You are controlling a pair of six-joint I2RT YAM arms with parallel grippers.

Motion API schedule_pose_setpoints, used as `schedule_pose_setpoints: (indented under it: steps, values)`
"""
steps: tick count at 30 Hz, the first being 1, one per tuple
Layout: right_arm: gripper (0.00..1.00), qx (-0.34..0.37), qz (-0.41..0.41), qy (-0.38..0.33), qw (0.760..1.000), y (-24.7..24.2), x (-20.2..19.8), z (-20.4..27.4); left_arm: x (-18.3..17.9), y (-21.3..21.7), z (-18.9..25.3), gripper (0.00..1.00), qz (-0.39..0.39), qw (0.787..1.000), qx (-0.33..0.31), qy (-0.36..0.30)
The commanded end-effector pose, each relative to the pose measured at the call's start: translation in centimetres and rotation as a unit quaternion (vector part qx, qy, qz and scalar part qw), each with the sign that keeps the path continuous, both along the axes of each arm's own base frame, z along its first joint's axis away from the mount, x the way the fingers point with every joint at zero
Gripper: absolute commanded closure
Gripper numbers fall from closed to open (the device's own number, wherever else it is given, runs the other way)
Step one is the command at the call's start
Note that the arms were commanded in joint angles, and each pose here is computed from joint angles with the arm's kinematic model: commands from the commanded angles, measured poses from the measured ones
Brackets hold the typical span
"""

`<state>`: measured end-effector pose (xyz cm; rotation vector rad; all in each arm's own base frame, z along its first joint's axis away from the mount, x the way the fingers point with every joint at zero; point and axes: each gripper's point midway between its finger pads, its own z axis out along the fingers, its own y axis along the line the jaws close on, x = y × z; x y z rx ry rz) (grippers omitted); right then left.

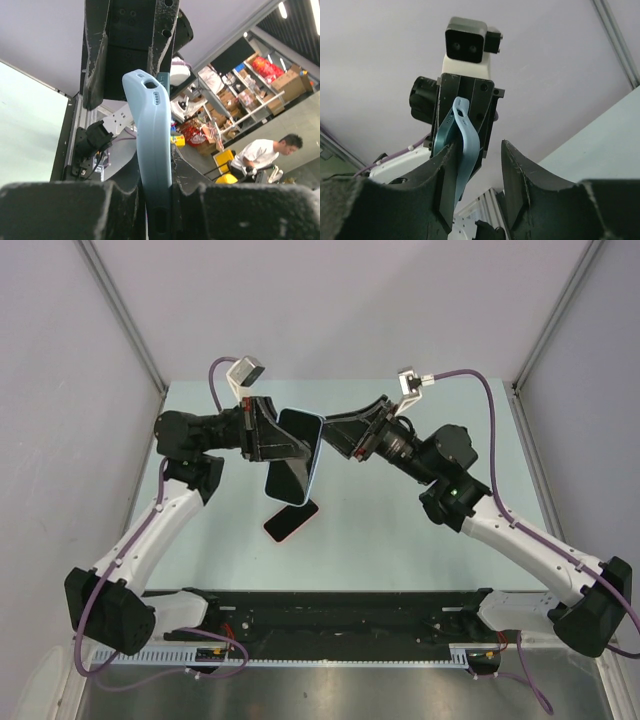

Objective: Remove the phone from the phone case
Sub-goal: Remove the phone case from the phone.

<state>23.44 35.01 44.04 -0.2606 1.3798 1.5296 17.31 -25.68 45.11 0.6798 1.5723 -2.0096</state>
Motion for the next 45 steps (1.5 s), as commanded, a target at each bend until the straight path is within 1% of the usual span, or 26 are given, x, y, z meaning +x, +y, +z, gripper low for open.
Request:
schedule_pose_setpoints:
  steps: [1, 6, 8, 9, 10, 11, 16, 17, 19, 20, 21, 24, 25, 27, 28, 29, 30, 32, 33, 34, 36, 37, 38, 39, 41, 45]
  values:
    - [0.56, -0.395, 0.212, 0.28, 0.849, 0.7, -9.7, -30.4, -4.3, 0.8, 8.7, 1.0, 0.022, 0.976, -0.155, -0.153]
    - [0.54, -0.386, 0.254, 0.275, 0.843, 2.1, -11.2, -30.6, -2.6, 0.0, 7.2, 1.0, 0.022, 0.98, -0.144, -0.132]
    - [0.61, -0.381, 0.272, 0.276, 0.839, 2.5, -11.8, -30.7, -2.3, -0.1, 6.8, 1.0, 0.02, 0.981, -0.142, -0.13]
    - [0.67, -0.378, 0.277, 0.276, 0.839, 2.6, -12.0, -30.6, -1.6, -0.5, 6.2, 1.0, 0.021, 0.983, -0.137, -0.121]
    - [0.87, -0.376, 0.279, 0.279, 0.838, 2.6, -12.0, -30.6, -1.3, -0.6, 5.9, 1.0, 0.021, 0.984, -0.135, -0.118]
    - [0.99, -0.375, 0.276, 0.278, 0.84, 2.7, -11.9, -30.5, -1.0, -0.8, 5.6, 1.0, 0.023, 0.984, -0.132, -0.118]
    - [1.0, -0.364, 0.25, 0.31, 0.842, 1.9, -10.4, -31.6, 2.1, -2.1, 2.2, 1.0, 0.042, 0.99, -0.103, -0.083]
    - [1.0, -0.349, 0.243, 0.316, 0.848, 2.0, -9.8, -31.5, 2.7, -2.3, 1.5, 1.0, 0.045, 0.991, -0.099, -0.081]
    - [1.0, -0.334, 0.229, 0.342, 0.848, 1.0, -8.9, -32.6, 4.0, -2.9, -0.6, 1.0, 0.048, 0.993, -0.086, -0.057]
    - [1.0, -0.32, 0.223, 0.339, 0.856, 1.1, -8.2, -32.6, 4.6, -3.1, -1.3, 1.0, 0.048, 0.994, -0.082, -0.049]
    - [1.0, -0.309, 0.212, 0.361, 0.854, 0.7, -7.8, -32.9, 5.0, -3.4, -2.3, 1.0, 0.048, 0.995, -0.078, -0.035]
    - [1.0, -0.285, 0.179, 0.393, 0.856, -0.8, -6.0, -34.1, 6.3, -3.8, -4.5, 0.83, 0.049, 0.996, -0.073, -0.01]
    - [1.0, -0.282, 0.169, 0.394, 0.858, -1.2, -5.5, -34.1, 6.6, -3.9, -4.9, 0.69, 0.049, 0.996, -0.073, -0.008]
    - [1.0, -0.29, 0.136, 0.406, 0.856, -2.5, -4.5, -34.9, 7.2, -4.1, -6.1, 0.55, 0.054, 0.996, -0.064, 0.0]
    - [1.0, -0.294, 0.127, 0.397, 0.86, -3.0, -4.2, -34.6, 7.8, -4.3, -7.1, 0.42, 0.061, 0.997, -0.052, 0.004]
    - [1.0, -0.299, 0.114, 0.407, 0.856, -3.9, -3.8, -34.9, 8.0, -4.3, -7.5, 0.35, 0.065, 0.997, -0.044, 0.003]
    - [1.0, -0.303, 0.1, 0.411, 0.854, -4.5, -3.4, -35.1, 8.6, -4.4, -8.5, 0.23, 0.073, 0.997, -0.023, 0.026]
    - [1.0, -0.312, 0.073, 0.418, 0.85, -6.1, -2.8, -35.1, 9.3, -4.4, -9.6, 0.12, 0.094, 0.996, -0.002, 0.007]
    - [1.0, -0.315, 0.058, 0.418, 0.85, -6.7, -2.4, -35.0, 9.6, -4.3, -10.4, 0.01, 0.102, 0.994, 0.021, 0.028]
    - [1.0, -0.315, 0.049, 0.42, 0.85, -7.1, -2.1, -34.9, 9.8, -4.3, -10.9, 0.0, 0.112, 0.993, 0.033, 0.002]
    - [1.0, -0.318, 0.025, 0.424, 0.848, -8.5, -1.4, -34.7, 10.3, -4.1, -11.8, 0.0, 0.136, 0.988, 0.069, 0.02]
    - [1.0, -0.324, 0.014, 0.434, 0.841, -9.3, -1.3, -34.9, 10.7, -3.9, -12.3, 0.0, 0.149, 0.985, 0.084, -0.001]
    - [1.0, -0.331, 0.005, 0.43, 0.84, -9.9, -1.1, -34.9, 11.0, -3.8, -12.7, 0.0, 0.16, 0.982, 0.095, -0.001]
    - [1.0, -0.341, -0.017, 0.432, 0.835, -10.9, -0.5, -35.2, 11.6, -3.6, -13.5, 0.0, 0.18, 0.976, 0.119, 0.02]
    - [1.0, -0.375, -0.044, 0.433, 0.819, -12.2, 0.0, -35.3, 12.3, -3.1, -14.4, 0.0, 0.206, 0.968, 0.142, 0.017]
    - [1.0, -0.45, -0.117, 0.412, 0.784, -14.3, 1.4, -34.5, 13.7, -2.1, -17.4, 0.0, 0.256, 0.947, 0.187, 0.06]
